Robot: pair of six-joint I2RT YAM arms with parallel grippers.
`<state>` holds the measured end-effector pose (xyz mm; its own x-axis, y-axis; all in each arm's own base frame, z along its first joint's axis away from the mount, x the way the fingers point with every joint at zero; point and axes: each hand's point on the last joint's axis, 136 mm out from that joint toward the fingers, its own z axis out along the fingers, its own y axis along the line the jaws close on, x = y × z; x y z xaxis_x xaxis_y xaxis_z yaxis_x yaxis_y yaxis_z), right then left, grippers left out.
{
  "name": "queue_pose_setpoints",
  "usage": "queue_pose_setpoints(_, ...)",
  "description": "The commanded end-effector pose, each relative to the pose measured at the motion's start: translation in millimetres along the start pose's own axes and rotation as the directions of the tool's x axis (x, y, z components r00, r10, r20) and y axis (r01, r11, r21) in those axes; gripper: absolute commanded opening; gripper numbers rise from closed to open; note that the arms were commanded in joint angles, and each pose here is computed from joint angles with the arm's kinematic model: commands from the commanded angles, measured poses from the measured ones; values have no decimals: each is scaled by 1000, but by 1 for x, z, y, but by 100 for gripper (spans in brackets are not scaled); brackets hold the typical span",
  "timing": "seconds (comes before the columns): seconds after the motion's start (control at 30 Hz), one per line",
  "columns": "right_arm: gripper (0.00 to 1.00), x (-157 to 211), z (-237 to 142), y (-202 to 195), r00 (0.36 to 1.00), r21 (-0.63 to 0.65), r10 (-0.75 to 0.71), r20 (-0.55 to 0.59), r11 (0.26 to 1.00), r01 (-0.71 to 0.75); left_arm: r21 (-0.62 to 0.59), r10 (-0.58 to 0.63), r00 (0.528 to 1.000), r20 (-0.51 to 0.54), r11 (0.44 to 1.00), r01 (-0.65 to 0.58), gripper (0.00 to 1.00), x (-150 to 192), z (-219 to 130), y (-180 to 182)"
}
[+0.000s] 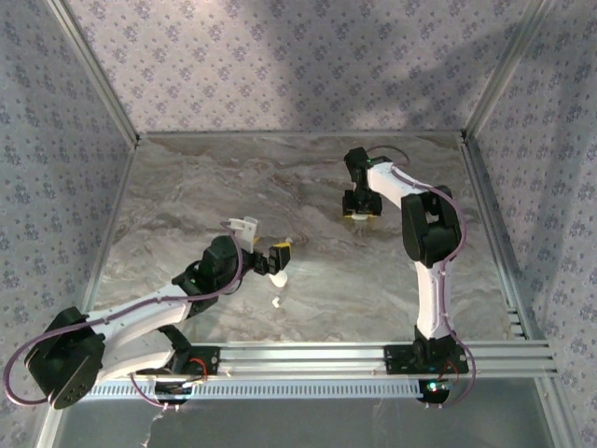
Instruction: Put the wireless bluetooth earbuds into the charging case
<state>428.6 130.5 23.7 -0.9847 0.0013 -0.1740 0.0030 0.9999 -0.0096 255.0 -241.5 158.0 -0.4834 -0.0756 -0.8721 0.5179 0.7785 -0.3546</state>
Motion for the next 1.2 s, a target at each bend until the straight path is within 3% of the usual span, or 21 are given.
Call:
queue_pose_setpoints(0.0,63,8,10,-2,998,-4,-24,-61,1000,24,38,6,999,53,999,-8,100,-22,1,-13)
queue_pose_setpoints(0.23,77,8,0,-4,999,-8,-16,-43,1000,16,37,4,999,41,999,-6,100,-19,4,-13)
queue_pose_setpoints(0.63,99,30,-76,9,991,-87,4,135,996,8,43,9,994,108,999,-14,100,-34,-14,-15)
queue_pose_setpoints(0.97,100,108,-116,37,966,-161,-74,248,980,116,-33,58,961,271,998,-51,100,-66,-59,-2)
queue_pose_setpoints(1.17,100,149,-127,58,953,-246,-97,286,954,170,-87,57,955,291,996,-33,100,-70,-65,10)
